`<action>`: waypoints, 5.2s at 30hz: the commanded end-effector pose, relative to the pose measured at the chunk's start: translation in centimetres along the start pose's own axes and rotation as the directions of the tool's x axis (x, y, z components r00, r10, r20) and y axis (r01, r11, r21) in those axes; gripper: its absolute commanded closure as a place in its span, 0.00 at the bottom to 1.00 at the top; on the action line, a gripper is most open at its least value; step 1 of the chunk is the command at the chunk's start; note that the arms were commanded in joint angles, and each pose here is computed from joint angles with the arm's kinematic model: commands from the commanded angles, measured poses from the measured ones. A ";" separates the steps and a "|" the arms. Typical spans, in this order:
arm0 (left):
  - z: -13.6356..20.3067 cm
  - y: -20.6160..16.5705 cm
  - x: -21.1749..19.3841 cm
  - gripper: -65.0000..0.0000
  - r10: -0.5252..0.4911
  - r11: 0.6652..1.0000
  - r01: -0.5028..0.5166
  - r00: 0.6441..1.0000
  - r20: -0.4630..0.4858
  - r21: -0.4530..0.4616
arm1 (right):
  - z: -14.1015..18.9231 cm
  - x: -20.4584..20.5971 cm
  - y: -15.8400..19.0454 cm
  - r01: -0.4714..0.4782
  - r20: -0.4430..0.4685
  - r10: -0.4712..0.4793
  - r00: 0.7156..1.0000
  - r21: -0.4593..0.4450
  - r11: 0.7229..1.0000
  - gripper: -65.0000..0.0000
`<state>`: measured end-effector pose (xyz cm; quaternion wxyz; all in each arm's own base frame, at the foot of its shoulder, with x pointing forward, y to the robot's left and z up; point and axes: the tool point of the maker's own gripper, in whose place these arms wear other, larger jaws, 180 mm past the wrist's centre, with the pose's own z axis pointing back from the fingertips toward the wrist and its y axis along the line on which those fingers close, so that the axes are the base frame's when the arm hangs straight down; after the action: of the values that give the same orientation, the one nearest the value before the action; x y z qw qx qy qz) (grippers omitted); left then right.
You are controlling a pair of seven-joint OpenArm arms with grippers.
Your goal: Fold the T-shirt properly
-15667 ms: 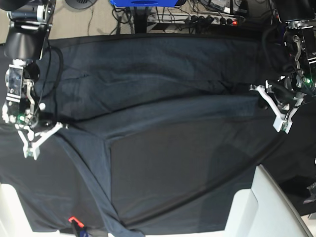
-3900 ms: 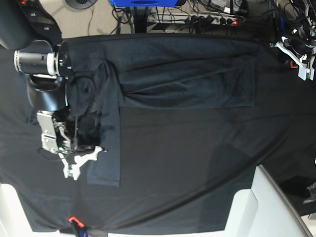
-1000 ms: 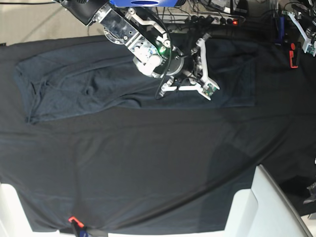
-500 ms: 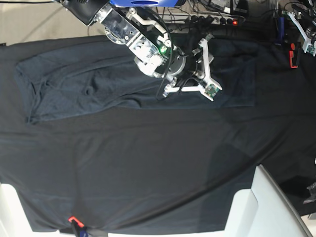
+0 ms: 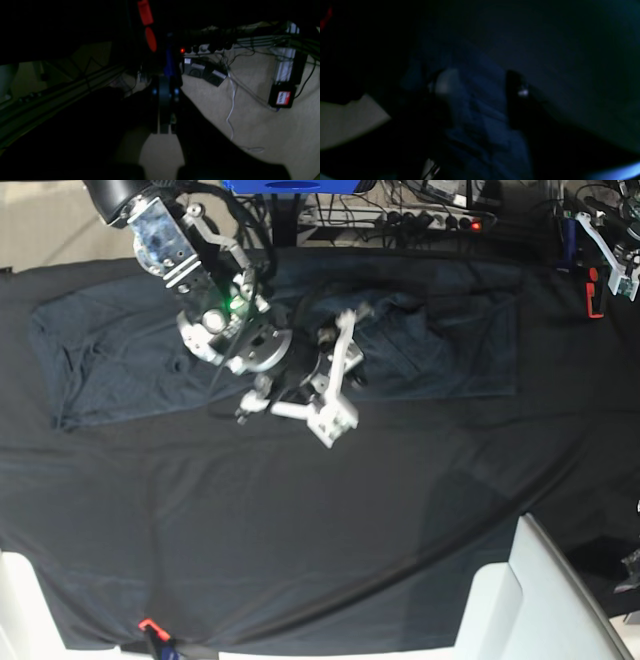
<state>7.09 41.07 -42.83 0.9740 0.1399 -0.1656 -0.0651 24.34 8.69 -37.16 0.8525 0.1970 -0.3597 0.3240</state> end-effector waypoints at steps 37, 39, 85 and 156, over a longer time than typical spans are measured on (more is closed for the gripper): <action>-0.2 0.8 0.8 1.00 0.023 1.000 -0.023 0.999 0.025 0.008 | -9.0 -5.1 3.3 -0.046 -0.230 0.069 0.971 0.104 0.994 0.61; -0.2 0.8 0.8 1.00 0.024 1.000 -0.024 0.999 0.026 0.008 | -8.4 -3.0 3.4 -0.054 -0.170 0.071 0.983 0.101 0.993 0.61; -6.3 -15.2 10.3 0.18 0.431 0.751 -0.306 0.899 0.083 -0.586 | 8.8 -14.4 -8.8 0.282 -0.095 -0.332 0.938 -0.347 0.895 0.61; 8.1 -31.3 21.5 1.00 0.126 0.626 0.332 0.850 0.512 -0.705 | 12.2 -16.1 -14.3 0.361 -0.020 -0.431 0.902 -0.512 0.780 0.61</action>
<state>21.24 6.04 -39.37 0.8635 -0.2917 -0.3454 -0.2237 19.28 -14.97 -43.14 0.9504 0.0208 -0.3069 0.0448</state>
